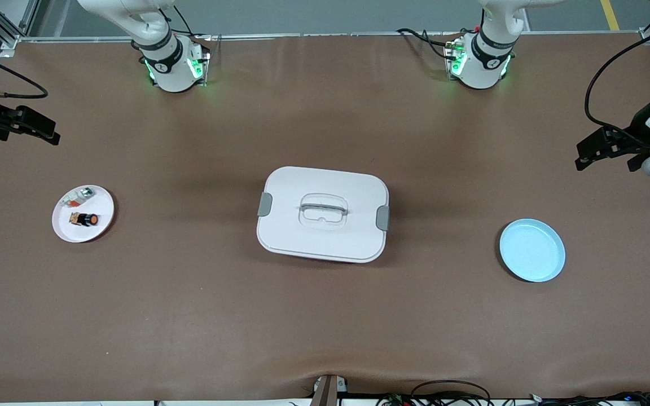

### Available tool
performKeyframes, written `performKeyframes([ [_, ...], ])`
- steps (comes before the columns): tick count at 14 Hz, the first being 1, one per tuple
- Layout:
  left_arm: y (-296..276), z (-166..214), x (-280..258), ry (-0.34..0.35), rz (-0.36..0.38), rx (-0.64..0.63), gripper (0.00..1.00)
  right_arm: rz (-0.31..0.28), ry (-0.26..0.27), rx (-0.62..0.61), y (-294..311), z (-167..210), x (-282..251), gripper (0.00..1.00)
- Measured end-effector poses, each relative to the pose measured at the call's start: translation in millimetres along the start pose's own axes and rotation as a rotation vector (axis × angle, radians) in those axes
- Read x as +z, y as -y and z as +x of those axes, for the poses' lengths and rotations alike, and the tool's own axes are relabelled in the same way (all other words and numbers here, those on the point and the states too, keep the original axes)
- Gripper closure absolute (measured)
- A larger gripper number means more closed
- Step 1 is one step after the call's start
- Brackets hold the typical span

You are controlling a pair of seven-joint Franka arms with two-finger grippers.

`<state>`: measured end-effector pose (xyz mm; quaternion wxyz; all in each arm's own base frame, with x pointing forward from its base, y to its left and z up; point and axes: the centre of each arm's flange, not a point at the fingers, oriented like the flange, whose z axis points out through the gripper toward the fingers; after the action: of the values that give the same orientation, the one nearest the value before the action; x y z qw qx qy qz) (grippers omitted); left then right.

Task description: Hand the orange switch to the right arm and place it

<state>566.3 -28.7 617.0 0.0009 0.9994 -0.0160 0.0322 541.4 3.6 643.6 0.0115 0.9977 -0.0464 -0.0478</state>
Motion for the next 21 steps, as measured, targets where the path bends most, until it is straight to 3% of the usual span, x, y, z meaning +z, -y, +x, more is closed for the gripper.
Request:
performKeyframes([
  [21,-7.8,-4.9,-5.2,-0.007,0.003,0.014,0.00,0.054,-0.028,0.065,-36.5,-30.9,-5.0,0.00],
])
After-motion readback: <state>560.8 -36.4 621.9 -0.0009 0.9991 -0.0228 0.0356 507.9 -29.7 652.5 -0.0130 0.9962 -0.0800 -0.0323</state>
